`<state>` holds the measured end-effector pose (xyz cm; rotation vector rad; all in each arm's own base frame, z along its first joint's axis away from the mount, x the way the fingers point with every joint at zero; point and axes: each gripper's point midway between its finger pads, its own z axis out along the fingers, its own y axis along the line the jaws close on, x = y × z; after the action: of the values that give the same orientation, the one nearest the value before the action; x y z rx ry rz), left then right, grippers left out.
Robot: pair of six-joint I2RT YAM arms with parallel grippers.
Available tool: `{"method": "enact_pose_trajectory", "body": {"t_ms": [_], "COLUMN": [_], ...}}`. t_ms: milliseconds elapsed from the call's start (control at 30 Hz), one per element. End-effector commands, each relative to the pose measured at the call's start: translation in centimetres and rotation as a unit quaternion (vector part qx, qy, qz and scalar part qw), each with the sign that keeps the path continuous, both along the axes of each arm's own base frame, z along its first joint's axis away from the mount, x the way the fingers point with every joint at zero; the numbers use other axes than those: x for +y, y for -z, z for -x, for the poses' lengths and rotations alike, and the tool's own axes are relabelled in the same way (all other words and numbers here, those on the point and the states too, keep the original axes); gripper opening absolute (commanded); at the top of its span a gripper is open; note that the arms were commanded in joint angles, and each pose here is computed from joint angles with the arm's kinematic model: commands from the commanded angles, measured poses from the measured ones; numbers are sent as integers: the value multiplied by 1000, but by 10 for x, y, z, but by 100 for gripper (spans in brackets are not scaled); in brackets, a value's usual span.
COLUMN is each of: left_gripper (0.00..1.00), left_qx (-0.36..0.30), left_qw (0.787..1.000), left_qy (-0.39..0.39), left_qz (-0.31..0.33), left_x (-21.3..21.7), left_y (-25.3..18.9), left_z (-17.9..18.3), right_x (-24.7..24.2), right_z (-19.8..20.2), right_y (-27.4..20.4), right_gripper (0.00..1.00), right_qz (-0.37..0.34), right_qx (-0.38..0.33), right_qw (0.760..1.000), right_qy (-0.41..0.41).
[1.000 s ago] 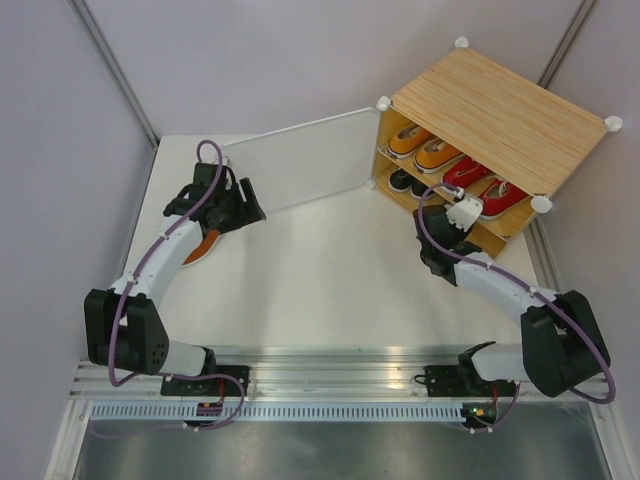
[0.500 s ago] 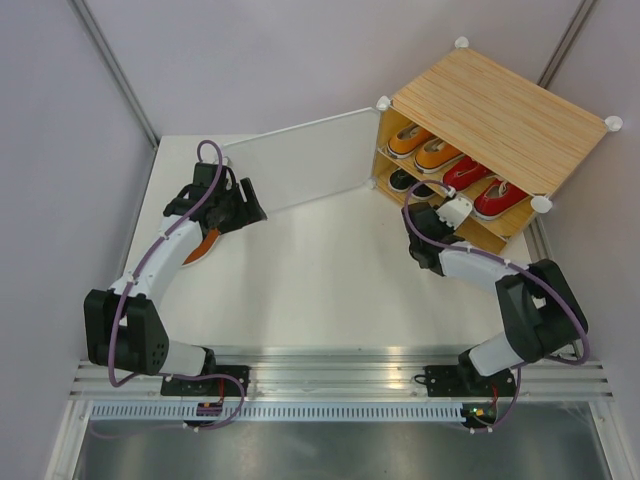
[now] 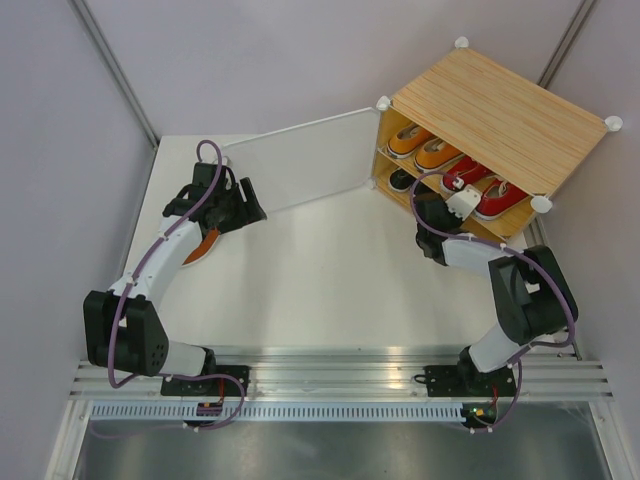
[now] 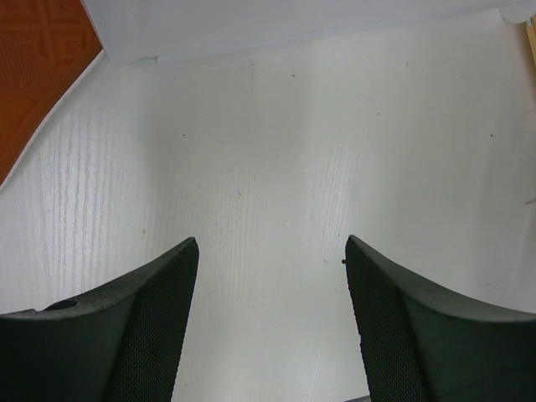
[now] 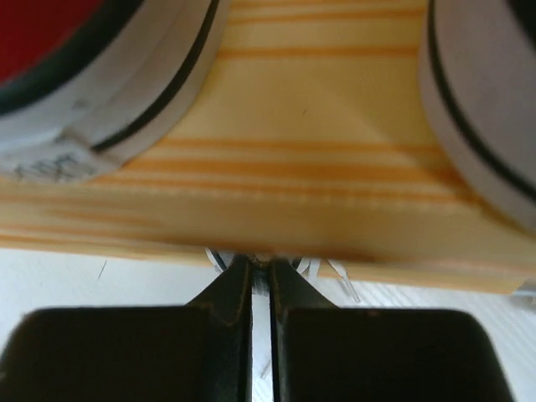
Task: Place and organize the shoes in the shoe cabinet
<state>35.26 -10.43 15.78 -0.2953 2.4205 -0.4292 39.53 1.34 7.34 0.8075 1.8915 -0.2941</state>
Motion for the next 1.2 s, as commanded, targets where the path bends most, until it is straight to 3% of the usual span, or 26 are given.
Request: {"method": "enact_pose_trajectory", "body": {"t_ms": [0,333,867,933,967,1067,1167], "left_gripper": [75,75,75,75,75,75,75], "left_qx": [-15,-13,-13,-15,-15,-16,-16], "left_qw": [1000,1000,1000,1000,1000,1000,1000], "left_qy": [2,0,-2,-2,-2,-3,-3], "left_qz": [1,-3,-5,-5,-5,-5,-5], "left_x": [2,4,4,4,4,5,5], "left_y": [-9,-7,-7,-8,-8,-9,-9], "left_z": [1,2,2,2,2,2,2], "right_x": [-16,-12,-16,-17,-18,-18,-15], "right_z": [-29,-52,-51,-49,-46,-40,-35], "right_y": [-31,-21,-26,-22,-17,-9,-12], "right_gripper": [1,1,1,8,21,39,44], "right_qz": [14,-9,-62,-64,-63,-68,-74], "right_qx": [-57,-59,-99,-93,-81,-67,-63], "right_qw": [998,998,993,994,995,995,995], "right_qy": [19,-12,2,4,6,10,2]}}
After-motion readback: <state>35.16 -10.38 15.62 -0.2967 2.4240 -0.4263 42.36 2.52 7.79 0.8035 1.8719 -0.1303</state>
